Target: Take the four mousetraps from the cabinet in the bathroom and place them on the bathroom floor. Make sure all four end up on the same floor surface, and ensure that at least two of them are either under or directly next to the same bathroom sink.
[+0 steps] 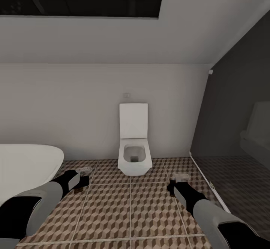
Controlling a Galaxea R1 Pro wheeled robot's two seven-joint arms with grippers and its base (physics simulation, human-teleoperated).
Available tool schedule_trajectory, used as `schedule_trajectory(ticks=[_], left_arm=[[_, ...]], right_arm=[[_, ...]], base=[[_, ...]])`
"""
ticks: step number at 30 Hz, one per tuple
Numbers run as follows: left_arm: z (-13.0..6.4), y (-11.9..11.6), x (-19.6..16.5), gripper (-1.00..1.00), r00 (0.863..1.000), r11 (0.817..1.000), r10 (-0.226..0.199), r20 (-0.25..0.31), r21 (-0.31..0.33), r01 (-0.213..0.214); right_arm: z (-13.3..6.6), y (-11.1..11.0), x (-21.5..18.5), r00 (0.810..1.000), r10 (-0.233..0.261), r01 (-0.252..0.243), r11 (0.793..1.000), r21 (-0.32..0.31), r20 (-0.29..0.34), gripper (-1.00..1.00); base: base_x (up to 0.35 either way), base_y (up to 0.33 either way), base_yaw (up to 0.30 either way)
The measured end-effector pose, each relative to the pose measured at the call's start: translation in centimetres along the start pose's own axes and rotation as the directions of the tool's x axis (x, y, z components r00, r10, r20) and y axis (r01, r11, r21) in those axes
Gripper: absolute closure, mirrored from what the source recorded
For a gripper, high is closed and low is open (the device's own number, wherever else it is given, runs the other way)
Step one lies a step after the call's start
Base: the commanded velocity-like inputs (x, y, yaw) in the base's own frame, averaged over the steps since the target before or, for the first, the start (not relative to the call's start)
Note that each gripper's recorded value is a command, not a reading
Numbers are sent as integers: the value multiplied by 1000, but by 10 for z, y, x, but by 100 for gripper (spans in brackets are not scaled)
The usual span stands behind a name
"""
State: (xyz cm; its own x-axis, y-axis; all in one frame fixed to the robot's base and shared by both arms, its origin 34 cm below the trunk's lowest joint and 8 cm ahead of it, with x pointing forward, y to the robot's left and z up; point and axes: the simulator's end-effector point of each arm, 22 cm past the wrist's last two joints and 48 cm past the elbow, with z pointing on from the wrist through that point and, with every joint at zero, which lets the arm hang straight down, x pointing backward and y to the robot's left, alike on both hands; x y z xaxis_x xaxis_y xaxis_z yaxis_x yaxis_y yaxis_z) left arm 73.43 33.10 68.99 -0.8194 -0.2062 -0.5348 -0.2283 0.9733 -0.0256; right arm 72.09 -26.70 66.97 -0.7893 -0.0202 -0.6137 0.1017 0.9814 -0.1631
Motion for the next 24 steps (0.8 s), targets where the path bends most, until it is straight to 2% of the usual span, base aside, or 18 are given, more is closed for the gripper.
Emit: schedule_trajectory(ticks=[2,5,11,24], left_arm=[[5,5,10,100,999,999,31,-7,-14,-32],[11,8,12,100,999,998,51,12,-25,-51],[20,14,14,100,998,998,55,38,-30,-53],[39,16,27,100,997,998,57,45,-30,-56]], right_arm=[[7,-6,16,1000,-2,2,1000,12,-6,100],[13,-10,26,1000,-5,5,1000,19,-11,100],[23,-11,40,1000,-11,11,1000,21,-21,100],[42,-21,58,1000,-13,14,999,38,-23,100]], base=[[0,0,0],[0,0,0],[0,0,0],[0,0,0]])
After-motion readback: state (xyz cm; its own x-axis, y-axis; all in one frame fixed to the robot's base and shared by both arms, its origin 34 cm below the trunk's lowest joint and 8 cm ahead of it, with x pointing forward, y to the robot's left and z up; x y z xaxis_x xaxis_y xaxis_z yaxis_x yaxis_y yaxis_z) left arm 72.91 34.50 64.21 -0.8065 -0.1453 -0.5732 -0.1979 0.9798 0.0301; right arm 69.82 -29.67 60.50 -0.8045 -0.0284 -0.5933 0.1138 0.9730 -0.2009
